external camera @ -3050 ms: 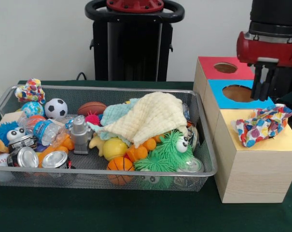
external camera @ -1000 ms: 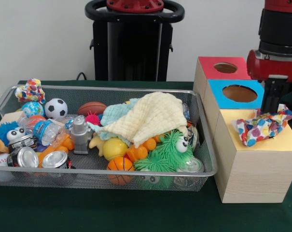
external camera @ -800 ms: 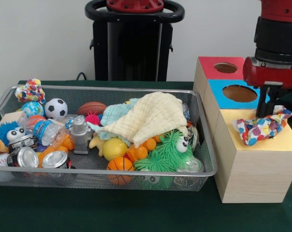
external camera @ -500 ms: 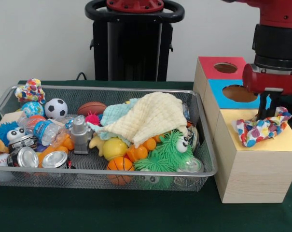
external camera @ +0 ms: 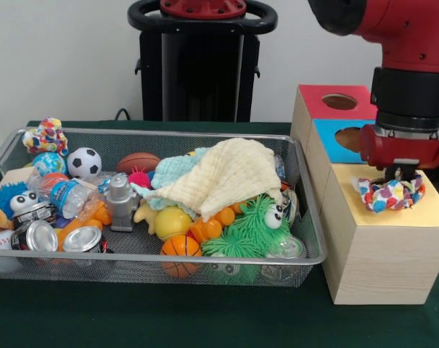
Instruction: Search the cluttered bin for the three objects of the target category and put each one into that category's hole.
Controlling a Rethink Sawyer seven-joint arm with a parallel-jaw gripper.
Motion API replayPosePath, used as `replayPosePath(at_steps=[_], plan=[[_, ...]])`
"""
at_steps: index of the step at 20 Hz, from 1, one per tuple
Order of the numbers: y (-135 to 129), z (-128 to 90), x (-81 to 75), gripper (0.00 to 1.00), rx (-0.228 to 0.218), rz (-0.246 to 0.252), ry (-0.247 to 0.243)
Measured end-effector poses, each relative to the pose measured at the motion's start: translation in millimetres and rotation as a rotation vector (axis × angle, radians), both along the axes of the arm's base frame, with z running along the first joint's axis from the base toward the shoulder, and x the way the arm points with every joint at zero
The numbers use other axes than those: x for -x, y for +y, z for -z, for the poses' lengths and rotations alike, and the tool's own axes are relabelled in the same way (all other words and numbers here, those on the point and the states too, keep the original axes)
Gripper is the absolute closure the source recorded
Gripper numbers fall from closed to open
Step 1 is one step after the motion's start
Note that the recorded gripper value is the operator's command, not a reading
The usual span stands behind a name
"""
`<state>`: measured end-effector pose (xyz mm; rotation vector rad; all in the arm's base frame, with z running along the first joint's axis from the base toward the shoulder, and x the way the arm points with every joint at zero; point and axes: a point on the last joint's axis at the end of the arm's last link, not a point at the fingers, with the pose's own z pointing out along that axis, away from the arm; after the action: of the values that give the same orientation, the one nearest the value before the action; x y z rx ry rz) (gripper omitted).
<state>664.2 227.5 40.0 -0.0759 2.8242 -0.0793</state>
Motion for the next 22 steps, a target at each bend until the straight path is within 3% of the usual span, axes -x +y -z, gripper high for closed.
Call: replayPosePath(at_steps=[4,12,22], plan=[[-1,16,-1.5,1.00,0.007,-0.020,-0.019],[2,16,-5.4,1.00,0.025,-0.037,-0.039],[0,14,-5.2,1.00,0.034,-0.026,-0.013]])
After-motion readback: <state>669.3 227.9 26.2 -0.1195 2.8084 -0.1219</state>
